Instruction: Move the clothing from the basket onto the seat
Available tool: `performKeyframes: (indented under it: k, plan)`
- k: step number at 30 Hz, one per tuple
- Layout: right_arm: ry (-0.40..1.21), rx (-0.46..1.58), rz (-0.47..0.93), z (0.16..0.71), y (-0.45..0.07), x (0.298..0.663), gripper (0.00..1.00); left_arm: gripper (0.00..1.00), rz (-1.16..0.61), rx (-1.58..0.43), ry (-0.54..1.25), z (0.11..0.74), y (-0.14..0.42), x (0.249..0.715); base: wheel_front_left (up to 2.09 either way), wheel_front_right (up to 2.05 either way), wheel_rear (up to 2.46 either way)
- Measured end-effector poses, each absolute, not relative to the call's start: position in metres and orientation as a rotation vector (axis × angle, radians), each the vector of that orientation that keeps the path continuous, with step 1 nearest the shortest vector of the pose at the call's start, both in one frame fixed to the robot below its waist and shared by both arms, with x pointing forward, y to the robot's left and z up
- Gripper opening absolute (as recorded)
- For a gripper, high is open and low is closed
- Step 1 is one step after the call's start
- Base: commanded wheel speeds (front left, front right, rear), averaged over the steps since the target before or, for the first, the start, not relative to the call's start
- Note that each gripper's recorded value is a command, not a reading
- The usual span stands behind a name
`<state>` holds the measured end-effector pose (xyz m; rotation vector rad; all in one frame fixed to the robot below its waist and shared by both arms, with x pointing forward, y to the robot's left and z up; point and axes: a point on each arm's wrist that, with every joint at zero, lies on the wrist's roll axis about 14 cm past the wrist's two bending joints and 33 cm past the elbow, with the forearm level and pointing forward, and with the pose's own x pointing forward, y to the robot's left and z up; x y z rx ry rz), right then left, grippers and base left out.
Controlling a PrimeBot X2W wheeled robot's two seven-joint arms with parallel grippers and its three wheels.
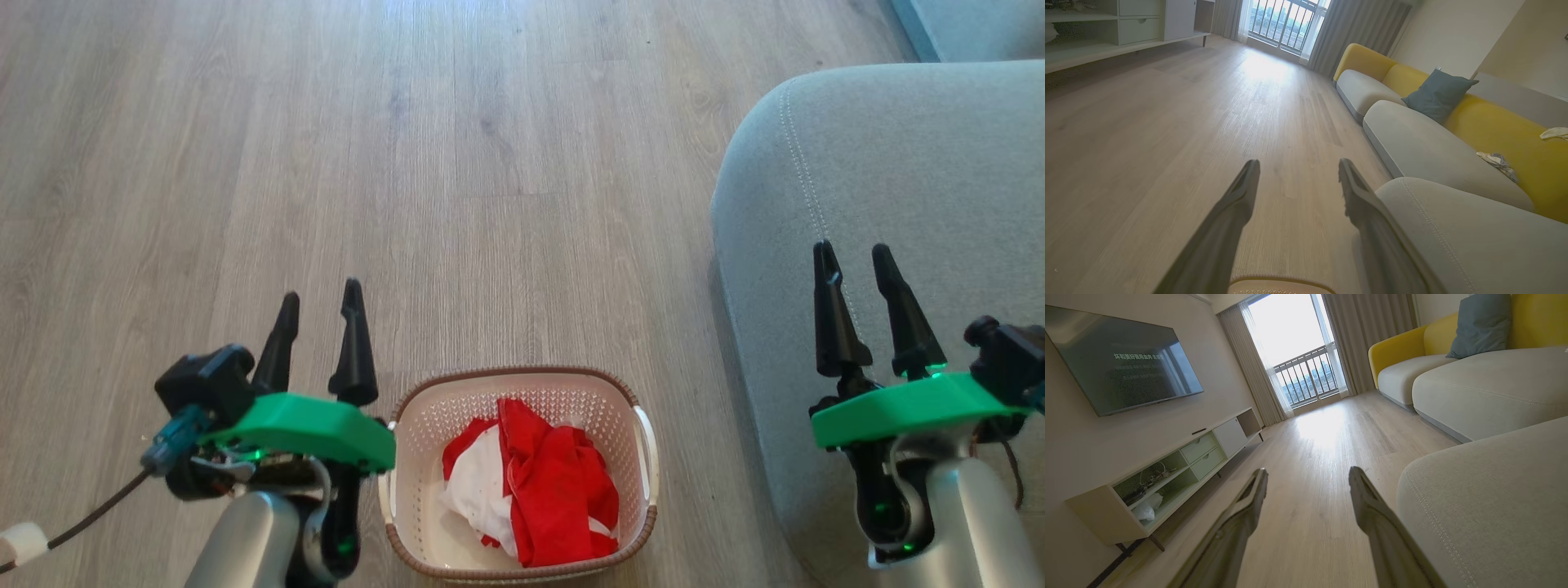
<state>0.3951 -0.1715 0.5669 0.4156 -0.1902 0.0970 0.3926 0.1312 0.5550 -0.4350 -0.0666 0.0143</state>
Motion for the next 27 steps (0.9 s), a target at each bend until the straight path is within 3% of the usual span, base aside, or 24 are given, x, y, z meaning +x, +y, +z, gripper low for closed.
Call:
performKeyframes:
  k: [17,27]
  plan:
    - [-0.204,0.261,0.119,0.566,-0.162,0.396,1.00,1.00,-0.002,-0.239,-0.183,0.582,0.107,0.385,0.00,0.00,0.00]
    - [-0.112,0.235,0.108,0.531,-0.161,0.394,1.00,1.00,-0.064,-0.230,-0.125,0.555,0.097,0.385,0.00,0.00,0.00]
